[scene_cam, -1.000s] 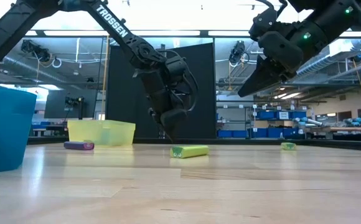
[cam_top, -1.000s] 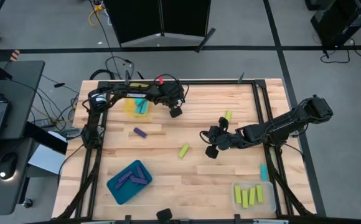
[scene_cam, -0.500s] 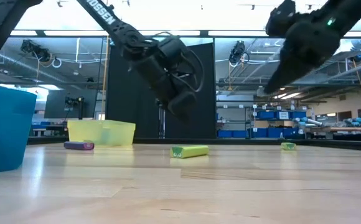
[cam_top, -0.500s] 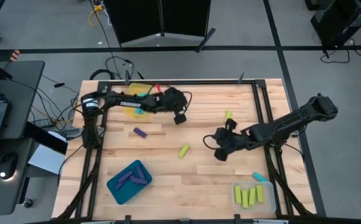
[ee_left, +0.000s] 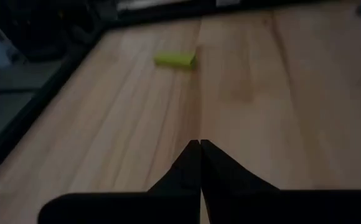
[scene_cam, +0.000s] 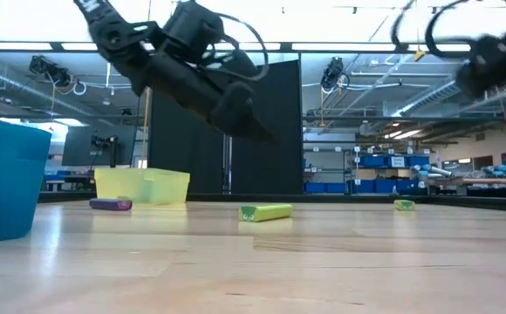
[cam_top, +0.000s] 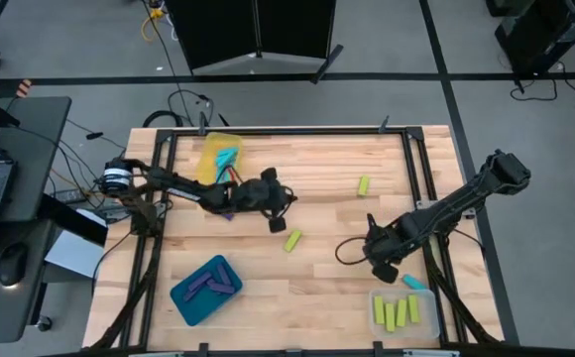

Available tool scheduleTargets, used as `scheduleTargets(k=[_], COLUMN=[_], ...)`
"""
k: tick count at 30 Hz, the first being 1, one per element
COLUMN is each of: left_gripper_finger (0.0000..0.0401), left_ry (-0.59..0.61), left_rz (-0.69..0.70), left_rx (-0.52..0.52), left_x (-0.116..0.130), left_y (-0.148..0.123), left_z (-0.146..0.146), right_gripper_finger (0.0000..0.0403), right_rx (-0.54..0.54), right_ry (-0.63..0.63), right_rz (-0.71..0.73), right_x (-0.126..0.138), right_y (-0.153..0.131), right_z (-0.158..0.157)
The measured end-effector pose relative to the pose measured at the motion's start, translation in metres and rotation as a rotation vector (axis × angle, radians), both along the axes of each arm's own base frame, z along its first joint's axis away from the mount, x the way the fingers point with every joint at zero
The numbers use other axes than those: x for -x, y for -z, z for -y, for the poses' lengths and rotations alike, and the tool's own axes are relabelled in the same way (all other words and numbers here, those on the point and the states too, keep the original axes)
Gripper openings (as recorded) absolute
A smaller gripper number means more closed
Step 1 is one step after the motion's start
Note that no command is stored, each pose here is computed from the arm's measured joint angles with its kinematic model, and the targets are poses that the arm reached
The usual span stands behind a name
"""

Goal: Sort blocks
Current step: Put the blue block into the yellow bin

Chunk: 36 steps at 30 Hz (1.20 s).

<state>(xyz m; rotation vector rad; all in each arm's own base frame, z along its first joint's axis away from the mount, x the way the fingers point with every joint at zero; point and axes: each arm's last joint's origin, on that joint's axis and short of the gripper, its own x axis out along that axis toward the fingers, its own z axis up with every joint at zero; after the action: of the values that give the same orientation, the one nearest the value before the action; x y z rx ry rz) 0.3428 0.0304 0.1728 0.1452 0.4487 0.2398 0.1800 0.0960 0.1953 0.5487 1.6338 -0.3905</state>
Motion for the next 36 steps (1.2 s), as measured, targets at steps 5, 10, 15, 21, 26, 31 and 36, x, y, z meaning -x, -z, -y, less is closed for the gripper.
scheduleTargets(k=[5,10,15,21,26,31,36], left_gripper_finger=[0.0008,0.0008,0.0008,0.0008,0.0008,0.0008,0.0008], left_ry=[0.003,0.004,0.0,-0.006,-0.01,-0.01,-0.01], left_rz=[0.029,0.025,0.026,0.024,0.024,0.023,0.022], left_rx=[-0.018,-0.03,-0.032,-0.035,-0.037,-0.037,-0.038], left_x=[0.007,0.007,0.007,0.008,0.008,0.008,0.008], left_y=[-0.003,-0.002,-0.002,-0.002,-0.002,-0.002,-0.002], left_z=[0.013,0.019,0.019,0.019,0.018,0.018,0.018], right_gripper_finger=[0.0004,0.0002,0.0002,0.0002,0.0002,0.0002,0.0003], right_rx=[-0.079,-0.144,-0.212,-0.26,-0.269,-0.291,-0.284], right_ry=[0.075,0.095,0.094,0.093,0.101,0.101,0.106], right_rz=[-0.124,-0.167,-0.178,-0.216,-0.221,-0.207,-0.209], right_x=[0.015,0.024,0.028,0.034,0.038,0.04,0.043], right_y=[0.019,0.038,0.049,0.054,0.057,0.062,0.069], right_z=[-0.001,0.001,0.0,-0.006,-0.01,-0.013,-0.01])
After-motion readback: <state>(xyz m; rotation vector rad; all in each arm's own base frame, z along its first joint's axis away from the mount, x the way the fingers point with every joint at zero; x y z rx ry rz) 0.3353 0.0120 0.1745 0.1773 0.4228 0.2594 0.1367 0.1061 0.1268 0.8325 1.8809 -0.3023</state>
